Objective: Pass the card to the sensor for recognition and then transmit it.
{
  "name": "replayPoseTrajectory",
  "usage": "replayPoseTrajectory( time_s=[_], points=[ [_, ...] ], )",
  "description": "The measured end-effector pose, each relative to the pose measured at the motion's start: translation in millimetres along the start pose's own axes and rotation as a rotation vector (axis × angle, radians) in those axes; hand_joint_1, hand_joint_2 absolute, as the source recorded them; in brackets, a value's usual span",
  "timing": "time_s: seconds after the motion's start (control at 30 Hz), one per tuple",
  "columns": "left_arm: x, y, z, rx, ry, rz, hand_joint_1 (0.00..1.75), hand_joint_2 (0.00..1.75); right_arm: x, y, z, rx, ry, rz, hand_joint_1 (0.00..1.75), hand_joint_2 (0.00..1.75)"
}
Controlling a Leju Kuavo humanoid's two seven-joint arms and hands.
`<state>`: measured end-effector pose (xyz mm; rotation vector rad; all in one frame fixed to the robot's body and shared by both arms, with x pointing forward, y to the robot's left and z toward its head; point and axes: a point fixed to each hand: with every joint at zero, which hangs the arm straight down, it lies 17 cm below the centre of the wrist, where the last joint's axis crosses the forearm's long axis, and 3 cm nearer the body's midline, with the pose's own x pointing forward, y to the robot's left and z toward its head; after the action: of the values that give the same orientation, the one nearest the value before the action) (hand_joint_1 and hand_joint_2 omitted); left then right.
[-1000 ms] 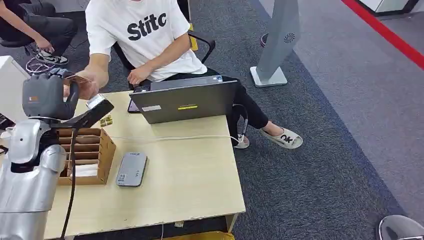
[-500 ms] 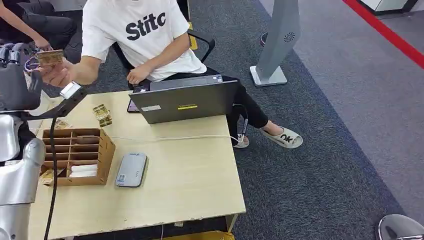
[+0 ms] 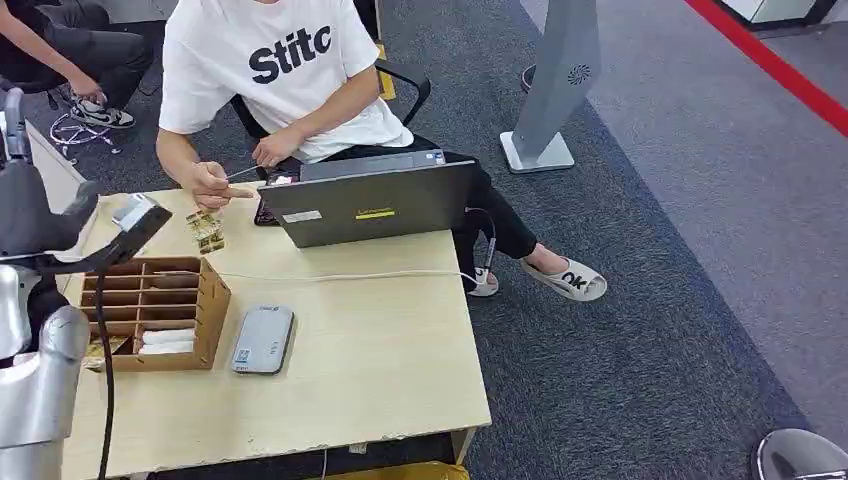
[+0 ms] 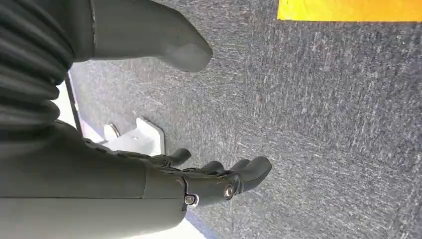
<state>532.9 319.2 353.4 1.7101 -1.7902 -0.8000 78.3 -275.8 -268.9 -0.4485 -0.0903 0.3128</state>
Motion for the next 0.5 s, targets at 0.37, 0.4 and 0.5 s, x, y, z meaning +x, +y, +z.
replayPoseTrajectory(
  time_s=[0.37,0.4,0.5],
  points=[
    [30.3,-40.5,111.6,-0.354,-0.068,0.158,0.00,1.75,-8.3,1.1,-0.5,0.006,0.033,-0.048,0.00,1.75],
    [31.5,-42.6,115.9,-0.387,-0.072,0.192,0.00,1.75,-8.2,1.1,-0.5,0.006,0.030,-0.048,0.00,1.75],
    [28.5,-55.7,127.8,-0.511,-0.071,0.295,0.00,1.75,-7.6,1.5,-0.5,0.008,0.027,-0.059,0.00,1.75]
  ],
)
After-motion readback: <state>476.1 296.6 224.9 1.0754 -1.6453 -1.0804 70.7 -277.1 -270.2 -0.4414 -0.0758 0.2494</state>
